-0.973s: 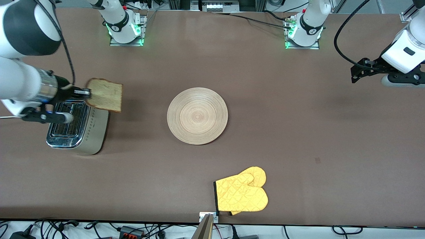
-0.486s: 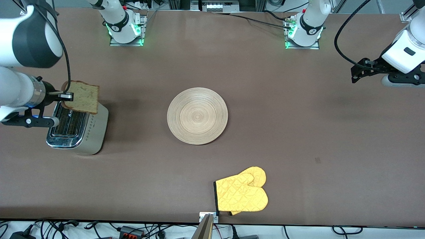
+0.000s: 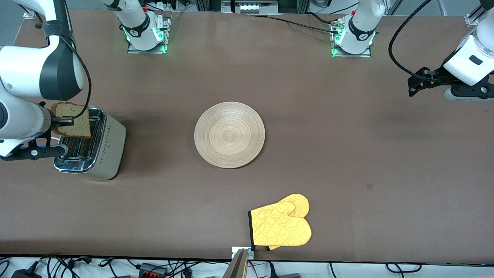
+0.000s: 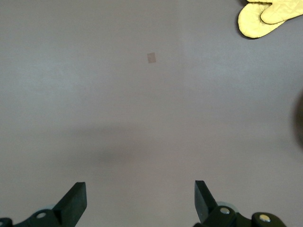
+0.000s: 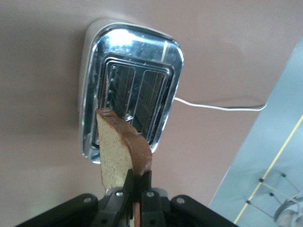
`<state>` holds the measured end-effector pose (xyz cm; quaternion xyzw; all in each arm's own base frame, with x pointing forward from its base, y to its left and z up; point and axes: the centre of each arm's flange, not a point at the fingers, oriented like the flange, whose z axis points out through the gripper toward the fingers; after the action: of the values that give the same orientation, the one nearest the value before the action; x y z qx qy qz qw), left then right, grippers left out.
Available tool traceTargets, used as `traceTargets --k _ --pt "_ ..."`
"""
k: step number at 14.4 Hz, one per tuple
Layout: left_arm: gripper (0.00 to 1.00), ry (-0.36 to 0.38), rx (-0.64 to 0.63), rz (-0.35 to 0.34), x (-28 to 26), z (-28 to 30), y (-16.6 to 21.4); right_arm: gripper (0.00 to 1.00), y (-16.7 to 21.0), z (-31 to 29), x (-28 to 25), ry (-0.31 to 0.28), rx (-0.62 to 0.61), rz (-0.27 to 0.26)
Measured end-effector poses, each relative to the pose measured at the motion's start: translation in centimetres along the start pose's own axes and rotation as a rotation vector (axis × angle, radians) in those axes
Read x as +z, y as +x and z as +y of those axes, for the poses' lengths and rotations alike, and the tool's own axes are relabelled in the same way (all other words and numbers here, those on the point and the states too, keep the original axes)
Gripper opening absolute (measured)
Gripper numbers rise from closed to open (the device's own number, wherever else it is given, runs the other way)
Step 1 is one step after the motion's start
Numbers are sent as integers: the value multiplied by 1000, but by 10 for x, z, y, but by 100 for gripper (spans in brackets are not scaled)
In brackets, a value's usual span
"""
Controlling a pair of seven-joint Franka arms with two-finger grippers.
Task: Move plate and put bread in toaster
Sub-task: 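Lower the bread slice into the toaster slot with the right gripper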
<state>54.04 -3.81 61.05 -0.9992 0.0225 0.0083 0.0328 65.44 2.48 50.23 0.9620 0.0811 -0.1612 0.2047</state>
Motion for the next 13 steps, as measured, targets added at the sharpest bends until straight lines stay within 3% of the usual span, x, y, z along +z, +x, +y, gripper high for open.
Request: traceTargets --k 9,13 --pt "100 0 3 -14 3 2 0 7 17 1 22 -26 -25 -22" --pt "100 0 5 -22 6 2 2 7 29 2 39 -77 -25 -45"
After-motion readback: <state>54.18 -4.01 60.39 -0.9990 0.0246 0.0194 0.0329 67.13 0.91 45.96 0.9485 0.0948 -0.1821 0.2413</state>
